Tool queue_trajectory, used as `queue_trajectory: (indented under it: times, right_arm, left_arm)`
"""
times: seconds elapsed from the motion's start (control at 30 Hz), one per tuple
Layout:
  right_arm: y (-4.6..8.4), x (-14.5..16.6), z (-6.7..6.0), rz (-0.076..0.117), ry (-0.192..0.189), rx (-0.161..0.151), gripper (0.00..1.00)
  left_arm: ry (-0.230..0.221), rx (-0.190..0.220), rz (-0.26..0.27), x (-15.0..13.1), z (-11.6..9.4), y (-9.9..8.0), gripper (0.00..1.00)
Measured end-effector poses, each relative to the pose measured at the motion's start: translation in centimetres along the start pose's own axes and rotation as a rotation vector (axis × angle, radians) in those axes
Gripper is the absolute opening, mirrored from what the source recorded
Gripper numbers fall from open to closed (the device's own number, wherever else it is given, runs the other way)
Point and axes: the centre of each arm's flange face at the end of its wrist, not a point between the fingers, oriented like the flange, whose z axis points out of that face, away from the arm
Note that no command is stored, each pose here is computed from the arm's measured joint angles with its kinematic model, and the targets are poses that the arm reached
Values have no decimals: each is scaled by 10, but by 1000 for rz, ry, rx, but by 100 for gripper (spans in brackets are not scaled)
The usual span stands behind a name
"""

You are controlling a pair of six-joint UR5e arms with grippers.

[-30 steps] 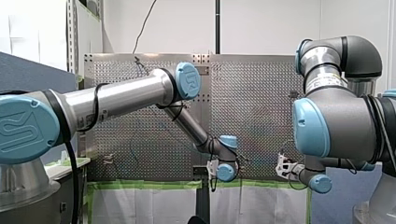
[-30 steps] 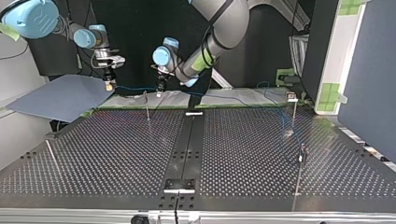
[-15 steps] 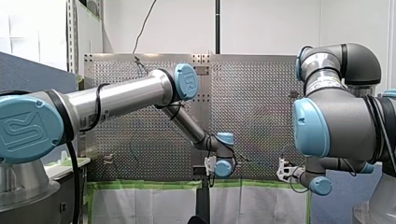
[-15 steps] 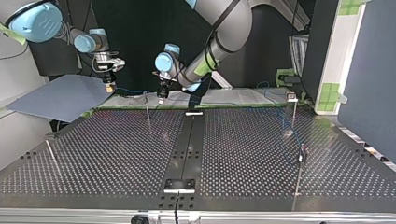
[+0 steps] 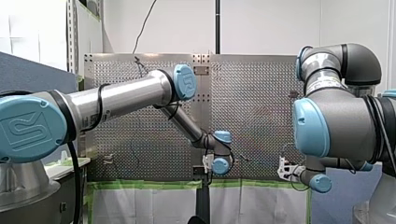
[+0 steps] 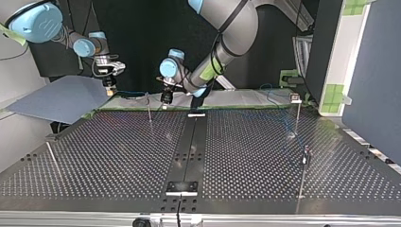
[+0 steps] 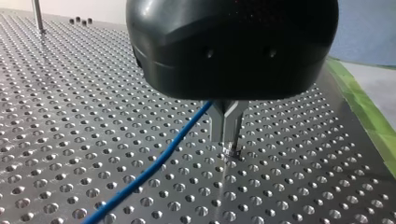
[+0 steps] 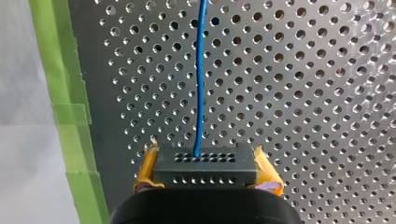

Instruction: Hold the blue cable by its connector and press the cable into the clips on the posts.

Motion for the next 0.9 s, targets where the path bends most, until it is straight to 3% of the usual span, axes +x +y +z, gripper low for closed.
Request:
queue_trajectory:
  times: [0.43,0.7,0.9]
  right_arm:
    - [10,11,19,1,10,-4,0]
    - [20,20,30,27,35,-35,0]
    - [24,27,40,29,52,-35,0]
  left_arm:
    - [-7,-15,-4,-5,7,7,0]
    - [-8,-26,-4,-11,14,11,0]
    - [-7,-30,-5,-15,17,12,0]
